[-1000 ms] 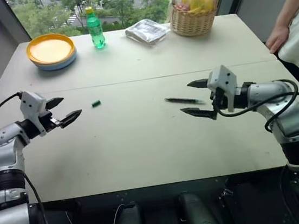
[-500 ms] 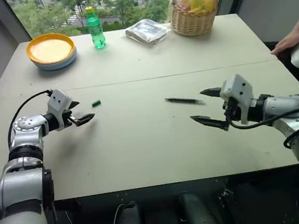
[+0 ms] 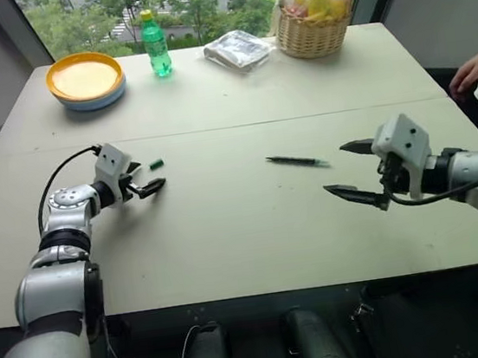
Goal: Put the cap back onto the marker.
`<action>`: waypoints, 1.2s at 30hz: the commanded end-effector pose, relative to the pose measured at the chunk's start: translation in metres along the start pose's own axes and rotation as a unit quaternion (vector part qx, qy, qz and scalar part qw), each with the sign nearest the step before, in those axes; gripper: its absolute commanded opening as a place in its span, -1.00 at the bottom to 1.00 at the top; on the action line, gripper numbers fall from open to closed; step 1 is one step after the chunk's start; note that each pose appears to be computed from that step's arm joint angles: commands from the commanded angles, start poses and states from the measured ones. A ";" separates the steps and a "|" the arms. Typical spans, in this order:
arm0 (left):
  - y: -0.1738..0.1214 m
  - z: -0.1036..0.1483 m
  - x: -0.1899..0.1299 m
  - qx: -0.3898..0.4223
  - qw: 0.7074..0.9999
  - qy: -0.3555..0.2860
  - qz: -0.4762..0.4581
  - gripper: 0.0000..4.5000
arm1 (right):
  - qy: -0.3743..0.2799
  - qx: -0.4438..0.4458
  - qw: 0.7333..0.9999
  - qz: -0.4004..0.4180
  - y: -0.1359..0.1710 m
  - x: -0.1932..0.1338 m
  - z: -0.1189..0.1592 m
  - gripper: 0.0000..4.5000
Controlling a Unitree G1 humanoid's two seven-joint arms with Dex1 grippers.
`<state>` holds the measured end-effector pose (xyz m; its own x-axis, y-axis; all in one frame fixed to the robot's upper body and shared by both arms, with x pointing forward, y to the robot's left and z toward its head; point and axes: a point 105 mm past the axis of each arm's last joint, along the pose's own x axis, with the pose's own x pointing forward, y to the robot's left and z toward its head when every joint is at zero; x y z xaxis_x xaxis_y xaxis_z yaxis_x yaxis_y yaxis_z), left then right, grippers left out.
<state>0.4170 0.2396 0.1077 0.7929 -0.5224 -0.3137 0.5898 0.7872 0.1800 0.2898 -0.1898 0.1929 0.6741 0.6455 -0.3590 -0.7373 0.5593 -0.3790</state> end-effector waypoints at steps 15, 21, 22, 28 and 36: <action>-0.004 0.010 0.019 -0.048 0.999 -0.004 0.022 1.00 | -0.003 -0.031 0.998 -0.049 -0.004 -0.022 0.013 0.99; -0.011 0.010 0.026 -0.055 0.998 0.002 0.012 1.00 | 0.004 -0.028 0.998 -0.061 -0.003 -0.029 0.011 0.99; -0.011 0.011 0.026 -0.055 0.998 0.002 0.011 0.77 | 0.005 -0.027 0.998 -0.062 -0.003 -0.029 0.011 1.00; -0.012 0.014 0.029 -0.050 0.999 0.003 0.009 0.05 | 0.006 -0.026 0.998 -0.065 -0.001 -0.030 0.010 1.00; -0.016 0.014 0.029 -0.042 0.999 0.007 -0.002 0.05 | 0.006 -0.023 0.998 -0.064 -0.001 -0.029 0.010 1.00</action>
<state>0.4330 0.2108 0.1076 0.8003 -0.5089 -0.3171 0.5611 0.8221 0.0966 0.2726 -0.2045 0.1991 0.7485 0.5659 -0.3458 -0.6629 0.6231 -0.4151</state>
